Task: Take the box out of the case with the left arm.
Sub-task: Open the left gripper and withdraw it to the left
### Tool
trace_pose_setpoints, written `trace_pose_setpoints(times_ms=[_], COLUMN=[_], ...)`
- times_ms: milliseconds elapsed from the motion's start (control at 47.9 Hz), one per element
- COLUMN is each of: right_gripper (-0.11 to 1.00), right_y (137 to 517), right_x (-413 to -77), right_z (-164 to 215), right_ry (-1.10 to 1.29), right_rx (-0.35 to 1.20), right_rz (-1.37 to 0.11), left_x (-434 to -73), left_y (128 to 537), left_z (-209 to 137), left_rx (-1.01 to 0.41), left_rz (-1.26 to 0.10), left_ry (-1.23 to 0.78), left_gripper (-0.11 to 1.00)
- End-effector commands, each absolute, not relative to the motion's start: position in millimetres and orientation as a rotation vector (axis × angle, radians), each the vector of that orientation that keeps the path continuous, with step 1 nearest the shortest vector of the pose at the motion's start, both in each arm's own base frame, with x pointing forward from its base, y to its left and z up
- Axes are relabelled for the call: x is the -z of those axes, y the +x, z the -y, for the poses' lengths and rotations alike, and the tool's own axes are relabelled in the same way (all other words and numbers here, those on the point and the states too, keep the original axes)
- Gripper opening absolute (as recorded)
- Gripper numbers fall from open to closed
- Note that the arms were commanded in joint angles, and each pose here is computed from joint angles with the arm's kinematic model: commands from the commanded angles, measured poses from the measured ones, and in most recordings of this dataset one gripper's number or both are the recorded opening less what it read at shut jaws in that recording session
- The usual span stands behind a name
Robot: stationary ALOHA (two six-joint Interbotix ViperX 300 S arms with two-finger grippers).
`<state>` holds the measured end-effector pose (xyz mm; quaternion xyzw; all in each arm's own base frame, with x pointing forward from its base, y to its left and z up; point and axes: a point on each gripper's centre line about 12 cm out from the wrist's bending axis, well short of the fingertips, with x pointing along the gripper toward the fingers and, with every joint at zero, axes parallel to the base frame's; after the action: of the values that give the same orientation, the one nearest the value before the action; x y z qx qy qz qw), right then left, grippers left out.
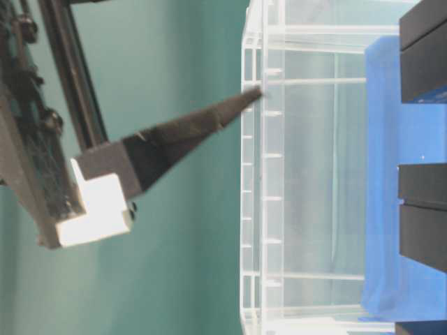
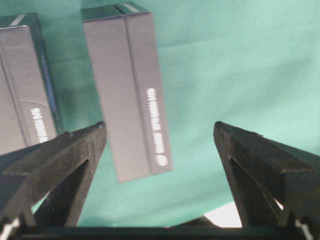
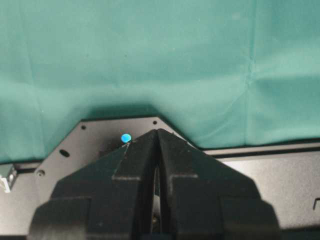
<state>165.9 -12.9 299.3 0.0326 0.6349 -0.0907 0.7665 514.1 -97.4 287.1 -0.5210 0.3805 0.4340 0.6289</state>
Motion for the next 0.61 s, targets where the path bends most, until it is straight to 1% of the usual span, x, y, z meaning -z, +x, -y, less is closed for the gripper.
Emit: trace_pose_setpoints(times_ms=[0, 334, 585], right_gripper=[0.02, 0.02, 0.02], right_y=[166.7, 166.7, 166.7], right_x=[-303.1, -303.1, -303.1], right_z=[13.3, 13.3, 13.3], right_ry=[0.072, 0.072, 0.072], right_rx=[0.199, 0.199, 0.199], right_rz=[-1.365, -1.365, -1.365], left_x=[-307.7, -304.3, -310.1], left_y=[504.9, 479.8, 435.4], left_z=[102.1, 109.2, 118.2], left_rx=[-0.961, -0.993, -1.021], left_rz=[-0.854, -0.886, -0.903], left_ry=[-1.206, -1.195, -1.203], left_gripper=[0.89, 0.89, 0.89])
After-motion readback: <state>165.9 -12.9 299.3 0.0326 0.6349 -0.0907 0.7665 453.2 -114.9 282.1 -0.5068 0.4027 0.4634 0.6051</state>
